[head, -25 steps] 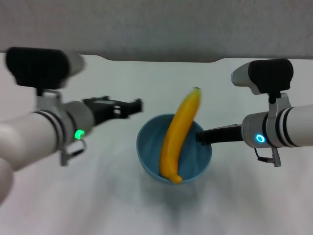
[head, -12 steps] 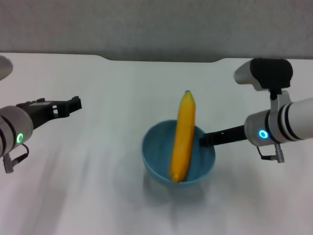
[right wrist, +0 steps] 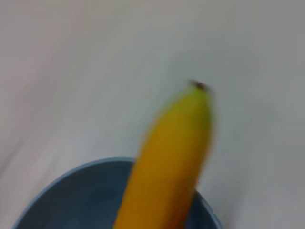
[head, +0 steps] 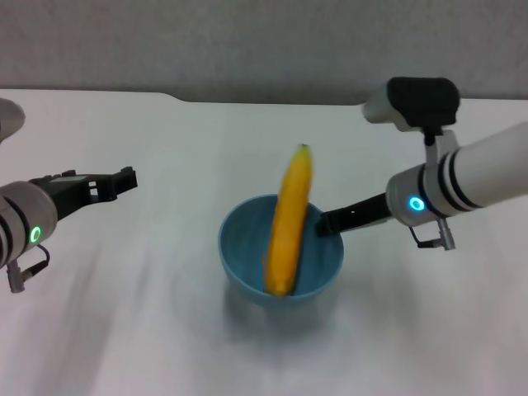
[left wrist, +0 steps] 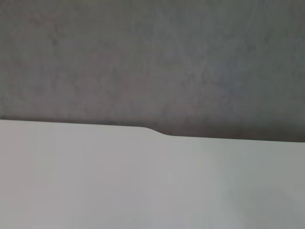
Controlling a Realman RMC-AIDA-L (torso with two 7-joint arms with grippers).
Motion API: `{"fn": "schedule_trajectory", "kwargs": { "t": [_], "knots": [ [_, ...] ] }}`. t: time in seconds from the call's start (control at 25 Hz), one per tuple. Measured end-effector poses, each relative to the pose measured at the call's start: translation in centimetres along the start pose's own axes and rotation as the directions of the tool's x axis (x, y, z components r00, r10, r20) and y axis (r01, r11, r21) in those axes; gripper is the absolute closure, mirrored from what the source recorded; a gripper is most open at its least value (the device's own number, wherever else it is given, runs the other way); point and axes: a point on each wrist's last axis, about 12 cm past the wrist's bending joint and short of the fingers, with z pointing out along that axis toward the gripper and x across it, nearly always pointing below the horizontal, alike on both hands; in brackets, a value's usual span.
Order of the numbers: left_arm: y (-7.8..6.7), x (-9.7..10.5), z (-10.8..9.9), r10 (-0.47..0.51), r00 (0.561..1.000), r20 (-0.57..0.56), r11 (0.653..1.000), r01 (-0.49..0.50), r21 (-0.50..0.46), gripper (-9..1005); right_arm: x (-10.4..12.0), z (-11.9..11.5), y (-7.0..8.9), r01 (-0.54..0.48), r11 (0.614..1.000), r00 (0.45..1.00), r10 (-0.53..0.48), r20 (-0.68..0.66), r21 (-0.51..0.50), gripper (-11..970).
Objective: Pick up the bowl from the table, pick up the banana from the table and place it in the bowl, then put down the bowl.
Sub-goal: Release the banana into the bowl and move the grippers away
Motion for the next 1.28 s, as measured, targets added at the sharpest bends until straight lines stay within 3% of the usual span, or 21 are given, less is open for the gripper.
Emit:
{"fn": "schedule_trajectory", "kwargs": {
  "t": [0.28,0.64,1.28],
  "knots": [
    [0.4,-0.4,0.0,-0.009,1.0,0.017,1.0,0.009,-0.008,105,-0.6,0.7,0.8,0.044,0.999,0.998,-0.043,-0.035,0.014,832],
    [0.3,-0.7,-0.1,-0.007,1.0,0.03,1.0,0.007,-0.002,105,1.2,1.1,-0.3,0.022,0.999,0.998,-0.02,-0.057,0.037,828],
    [0.3,-0.4,-0.1,-0.014,0.999,0.035,1.0,0.014,0.002,105,1.9,1.1,-0.9,0.006,0.999,0.999,-0.004,-0.048,0.045,821]
  ]
}}
